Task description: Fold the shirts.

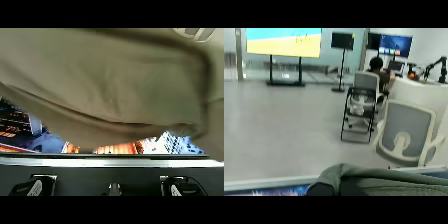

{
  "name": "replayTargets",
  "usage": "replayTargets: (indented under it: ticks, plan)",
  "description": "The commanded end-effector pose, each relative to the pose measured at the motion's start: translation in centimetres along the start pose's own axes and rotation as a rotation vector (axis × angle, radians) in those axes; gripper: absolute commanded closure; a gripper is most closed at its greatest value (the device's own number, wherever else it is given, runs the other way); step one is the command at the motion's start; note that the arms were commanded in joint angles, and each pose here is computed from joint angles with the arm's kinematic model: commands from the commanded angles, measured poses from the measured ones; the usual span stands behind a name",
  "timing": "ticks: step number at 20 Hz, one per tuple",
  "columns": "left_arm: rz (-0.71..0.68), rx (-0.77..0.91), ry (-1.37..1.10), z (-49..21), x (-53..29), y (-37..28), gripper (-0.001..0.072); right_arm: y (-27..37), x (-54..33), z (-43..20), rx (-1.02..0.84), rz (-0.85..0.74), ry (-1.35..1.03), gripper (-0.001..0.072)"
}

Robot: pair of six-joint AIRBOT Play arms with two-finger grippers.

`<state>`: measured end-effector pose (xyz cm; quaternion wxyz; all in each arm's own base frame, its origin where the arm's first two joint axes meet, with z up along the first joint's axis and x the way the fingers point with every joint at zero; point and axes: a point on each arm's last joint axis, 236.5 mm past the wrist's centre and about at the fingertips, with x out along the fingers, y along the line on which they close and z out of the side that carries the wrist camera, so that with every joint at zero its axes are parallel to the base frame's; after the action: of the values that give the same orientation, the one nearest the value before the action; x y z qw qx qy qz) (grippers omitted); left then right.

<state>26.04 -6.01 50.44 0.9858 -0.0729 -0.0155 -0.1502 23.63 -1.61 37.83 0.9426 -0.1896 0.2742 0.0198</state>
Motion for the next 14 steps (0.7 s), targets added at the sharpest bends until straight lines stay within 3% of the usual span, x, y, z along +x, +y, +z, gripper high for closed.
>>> replayTargets:
  ticks: [1,5,10,14]
  plan:
    - [0.032,-0.122,0.279,-10.6,3.7,4.0,0.0682,4.3,5.9,-8.1,-0.045,0.203,0.419,0.0696]
    - [0.093,-0.291,0.557,-27.5,7.3,9.3,0.0682,8.8,16.3,-16.9,-0.060,0.323,0.679,0.0696]
    - [0.204,-0.419,0.681,-40.3,12.8,14.6,0.0682,12.4,31.8,-17.6,0.075,0.334,0.570,0.0696]
    - [0.224,-0.622,0.771,-47.3,17.0,16.5,0.0681,15.7,40.8,-16.9,0.352,0.349,0.448,0.0695]
